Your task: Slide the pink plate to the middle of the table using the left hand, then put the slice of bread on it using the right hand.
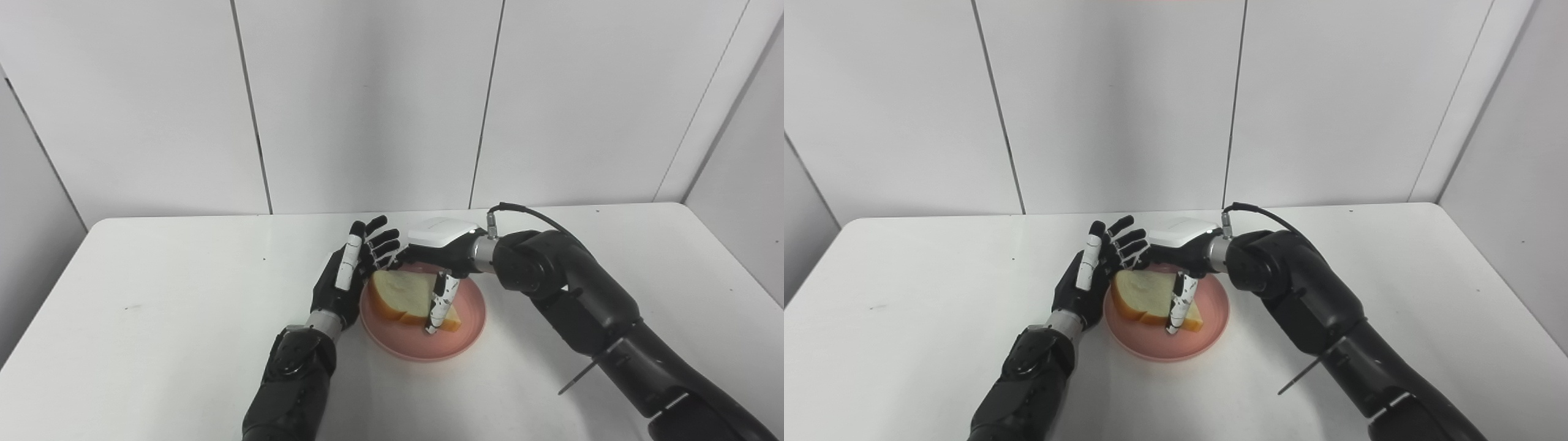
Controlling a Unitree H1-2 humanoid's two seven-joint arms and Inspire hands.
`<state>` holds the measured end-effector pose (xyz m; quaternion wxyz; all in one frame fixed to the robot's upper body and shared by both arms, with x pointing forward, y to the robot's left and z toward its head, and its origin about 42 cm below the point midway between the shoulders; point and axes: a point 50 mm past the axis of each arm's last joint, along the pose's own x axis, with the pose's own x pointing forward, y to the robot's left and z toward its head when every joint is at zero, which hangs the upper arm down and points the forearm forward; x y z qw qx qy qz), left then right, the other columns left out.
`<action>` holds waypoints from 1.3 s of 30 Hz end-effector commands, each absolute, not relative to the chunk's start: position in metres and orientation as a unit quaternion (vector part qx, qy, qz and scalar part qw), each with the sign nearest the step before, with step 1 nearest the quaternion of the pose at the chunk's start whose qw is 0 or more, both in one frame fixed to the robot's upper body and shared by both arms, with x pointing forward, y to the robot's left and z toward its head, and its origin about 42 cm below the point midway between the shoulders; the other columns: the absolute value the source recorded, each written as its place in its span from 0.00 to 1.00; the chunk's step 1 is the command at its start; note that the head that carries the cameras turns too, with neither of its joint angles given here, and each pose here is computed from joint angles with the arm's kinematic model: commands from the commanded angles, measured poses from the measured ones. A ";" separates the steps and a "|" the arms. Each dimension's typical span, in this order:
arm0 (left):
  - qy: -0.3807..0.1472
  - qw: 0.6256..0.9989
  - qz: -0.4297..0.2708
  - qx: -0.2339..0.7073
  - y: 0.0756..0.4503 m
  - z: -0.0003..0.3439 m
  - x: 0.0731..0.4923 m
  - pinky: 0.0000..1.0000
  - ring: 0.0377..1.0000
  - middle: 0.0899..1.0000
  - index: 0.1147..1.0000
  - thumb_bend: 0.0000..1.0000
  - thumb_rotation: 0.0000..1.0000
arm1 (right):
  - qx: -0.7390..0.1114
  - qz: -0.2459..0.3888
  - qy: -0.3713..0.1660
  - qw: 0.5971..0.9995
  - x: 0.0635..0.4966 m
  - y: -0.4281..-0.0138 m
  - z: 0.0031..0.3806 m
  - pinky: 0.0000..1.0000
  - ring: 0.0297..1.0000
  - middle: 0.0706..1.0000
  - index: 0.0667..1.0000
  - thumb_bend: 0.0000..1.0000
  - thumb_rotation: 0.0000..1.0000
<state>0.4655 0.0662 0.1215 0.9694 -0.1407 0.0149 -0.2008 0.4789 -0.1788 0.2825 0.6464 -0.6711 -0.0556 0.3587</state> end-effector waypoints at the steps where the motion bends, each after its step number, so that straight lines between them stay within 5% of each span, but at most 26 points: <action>1: 0.119 0.964 -0.189 -0.147 0.073 0.073 0.441 0.77 0.80 0.77 0.78 0.91 0.85 | -0.672 0.329 -0.081 0.658 0.484 -0.180 0.315 0.77 0.85 0.84 0.78 1.00 0.32; 25: 0.119 0.963 -0.190 -0.149 0.078 0.073 0.442 0.77 0.80 0.78 0.80 0.92 0.85 | -0.663 0.330 -0.093 0.666 0.478 -0.186 0.326 0.83 0.87 0.84 0.79 1.00 0.31; 30: 0.120 0.964 -0.186 -0.147 0.081 0.074 0.443 0.77 0.80 0.78 0.80 0.93 0.84 | -0.574 0.315 -0.106 0.748 0.476 -0.208 0.328 0.74 0.83 0.83 0.78 1.00 0.28; 32: 0.117 0.965 -0.184 -0.144 0.082 0.074 0.443 0.77 0.80 0.79 0.79 0.92 0.85 | -0.528 0.296 -0.124 0.786 0.474 -0.221 0.322 0.68 0.79 0.81 0.77 0.97 0.43; 34: 0.113 0.967 -0.180 -0.143 0.083 0.075 0.443 0.77 0.80 0.79 0.80 0.92 0.85 | -0.481 0.274 -0.134 0.822 0.473 -0.231 0.312 0.66 0.78 0.80 0.76 0.96 0.46; 35: 0.111 0.967 -0.178 -0.144 0.083 0.076 0.443 0.77 0.81 0.79 0.81 0.93 0.85 | -0.459 0.264 -0.135 0.837 0.472 -0.234 0.306 0.71 0.79 0.81 0.79 0.97 0.55; 39: 0.084 0.974 -0.157 -0.140 0.081 0.081 0.441 0.78 0.84 0.81 0.82 0.95 0.87 | -0.288 0.180 -0.181 0.923 0.466 -0.242 0.265 0.73 0.80 0.82 0.88 0.93 0.57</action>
